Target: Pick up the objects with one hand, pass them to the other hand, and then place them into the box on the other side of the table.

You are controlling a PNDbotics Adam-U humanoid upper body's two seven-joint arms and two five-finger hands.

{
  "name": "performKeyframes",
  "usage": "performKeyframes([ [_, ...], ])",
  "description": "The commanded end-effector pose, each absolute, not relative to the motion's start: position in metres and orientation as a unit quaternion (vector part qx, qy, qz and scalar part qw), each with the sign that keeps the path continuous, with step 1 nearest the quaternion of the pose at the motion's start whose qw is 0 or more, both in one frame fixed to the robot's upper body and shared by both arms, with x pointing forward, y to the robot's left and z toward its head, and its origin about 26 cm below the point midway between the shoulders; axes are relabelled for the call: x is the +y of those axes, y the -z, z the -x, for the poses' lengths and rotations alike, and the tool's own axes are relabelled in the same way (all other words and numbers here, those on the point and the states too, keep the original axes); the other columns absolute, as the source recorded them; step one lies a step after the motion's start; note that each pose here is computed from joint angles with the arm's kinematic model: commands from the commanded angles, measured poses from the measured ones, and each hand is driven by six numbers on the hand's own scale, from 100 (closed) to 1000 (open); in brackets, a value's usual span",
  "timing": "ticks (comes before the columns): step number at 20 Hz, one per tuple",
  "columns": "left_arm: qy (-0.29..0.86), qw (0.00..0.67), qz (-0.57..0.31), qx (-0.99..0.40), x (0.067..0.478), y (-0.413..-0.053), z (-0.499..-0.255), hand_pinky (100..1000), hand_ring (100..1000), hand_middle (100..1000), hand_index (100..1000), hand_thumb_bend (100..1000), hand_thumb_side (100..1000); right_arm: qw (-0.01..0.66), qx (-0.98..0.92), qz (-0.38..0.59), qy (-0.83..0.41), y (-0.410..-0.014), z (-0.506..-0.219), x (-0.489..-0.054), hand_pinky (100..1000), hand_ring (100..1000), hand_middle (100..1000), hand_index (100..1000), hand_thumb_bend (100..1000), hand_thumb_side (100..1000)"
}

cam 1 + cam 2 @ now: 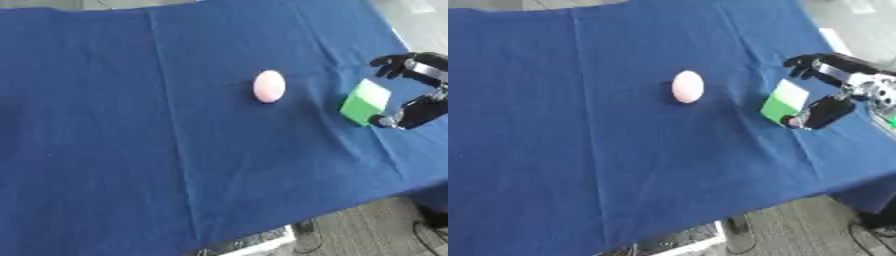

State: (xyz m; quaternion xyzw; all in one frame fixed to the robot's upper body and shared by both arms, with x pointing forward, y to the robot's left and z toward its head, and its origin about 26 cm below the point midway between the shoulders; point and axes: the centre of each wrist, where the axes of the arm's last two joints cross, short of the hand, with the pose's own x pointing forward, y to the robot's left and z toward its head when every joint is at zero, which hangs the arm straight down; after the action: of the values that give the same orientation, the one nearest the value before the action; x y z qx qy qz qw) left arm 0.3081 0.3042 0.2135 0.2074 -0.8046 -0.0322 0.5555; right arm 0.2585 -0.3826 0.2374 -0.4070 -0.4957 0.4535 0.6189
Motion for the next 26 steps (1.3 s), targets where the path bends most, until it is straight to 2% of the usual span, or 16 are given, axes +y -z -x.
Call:
performKeyframes([
  [1, 0.030, 0.541, -0.210, -0.814, 0.305, -0.223, -0.306, 786, 706, 715, 875, 137, 950, 0.609, -0.493, 0.442, -0.437, -0.247, -0.258, -0.383, 910, 874, 824, 952, 453, 125],
  [26, 0.006, 0.535, -0.213, -0.817, 0.302, -0.221, -0.301, 792, 698, 703, 858, 117, 947, 0.628, -0.487, 0.485, -0.365, -0.239, -0.254, -0.389, 907, 872, 824, 941, 449, 148],
])
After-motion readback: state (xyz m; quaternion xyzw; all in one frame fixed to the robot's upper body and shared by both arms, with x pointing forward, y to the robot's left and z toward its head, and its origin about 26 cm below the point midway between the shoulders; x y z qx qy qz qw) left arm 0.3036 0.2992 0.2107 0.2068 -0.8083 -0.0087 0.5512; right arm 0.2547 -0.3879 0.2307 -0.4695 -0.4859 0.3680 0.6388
